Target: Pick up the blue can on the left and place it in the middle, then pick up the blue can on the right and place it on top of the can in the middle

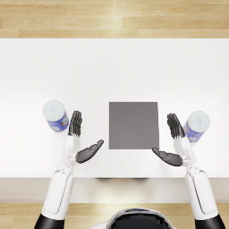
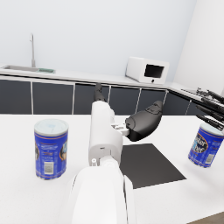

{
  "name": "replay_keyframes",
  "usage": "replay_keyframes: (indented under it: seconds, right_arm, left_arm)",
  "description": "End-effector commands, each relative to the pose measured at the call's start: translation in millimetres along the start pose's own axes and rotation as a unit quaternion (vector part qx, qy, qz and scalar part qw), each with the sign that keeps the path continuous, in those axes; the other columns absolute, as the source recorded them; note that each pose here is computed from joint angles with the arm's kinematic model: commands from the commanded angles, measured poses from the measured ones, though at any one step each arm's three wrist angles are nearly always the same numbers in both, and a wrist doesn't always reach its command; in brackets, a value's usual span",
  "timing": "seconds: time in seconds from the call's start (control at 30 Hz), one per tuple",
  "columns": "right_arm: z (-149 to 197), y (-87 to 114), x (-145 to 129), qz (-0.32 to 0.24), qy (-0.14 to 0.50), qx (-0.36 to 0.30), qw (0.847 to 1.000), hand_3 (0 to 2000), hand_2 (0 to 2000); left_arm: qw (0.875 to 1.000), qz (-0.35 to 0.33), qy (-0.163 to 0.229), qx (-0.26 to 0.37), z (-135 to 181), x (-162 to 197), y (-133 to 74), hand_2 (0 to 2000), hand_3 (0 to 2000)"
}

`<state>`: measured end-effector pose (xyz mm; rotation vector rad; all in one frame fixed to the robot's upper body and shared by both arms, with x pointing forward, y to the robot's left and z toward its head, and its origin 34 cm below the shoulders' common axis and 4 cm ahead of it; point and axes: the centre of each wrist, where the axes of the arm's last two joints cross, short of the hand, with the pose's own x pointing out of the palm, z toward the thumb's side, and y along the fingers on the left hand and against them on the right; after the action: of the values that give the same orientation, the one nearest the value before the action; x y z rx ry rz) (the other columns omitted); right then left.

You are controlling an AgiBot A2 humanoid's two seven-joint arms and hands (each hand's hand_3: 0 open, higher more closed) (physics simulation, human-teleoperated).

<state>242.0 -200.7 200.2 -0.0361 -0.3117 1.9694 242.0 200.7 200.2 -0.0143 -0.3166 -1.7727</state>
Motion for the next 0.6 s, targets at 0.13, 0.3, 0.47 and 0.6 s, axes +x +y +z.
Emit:
replay_keyframes:
  seconds: [0.13, 0.3, 0.47, 0.6]
  right_arm:
    - [0.0, 0.0, 0.0, 0.0, 0.0, 0.0, 1.0, 0, 0]
    - [0.0, 0.0, 0.0, 0.0, 0.0, 0.0, 1.0, 0, 0]
    - [0.0, 0.0, 0.0, 0.0, 0.0, 0.0, 1.0, 0, 0]
    - [0.0, 0.0, 0.0, 0.0, 0.0, 0.0, 1.0, 0, 0]
  left_arm:
    - [1.0, 0.0, 0.0, 0.0, 0.0, 0.0, 0.0, 0, 0]
    - [1.0, 0.0, 0.0, 0.0, 0.0, 0.0, 0.0, 0, 0]
    - [1.0, 0.0, 0.0, 0.0, 0.0, 0.0, 0.0, 0, 0]
    - [1.0, 0.0, 0.0, 0.0, 0.0, 0.0, 0.0, 0, 0]
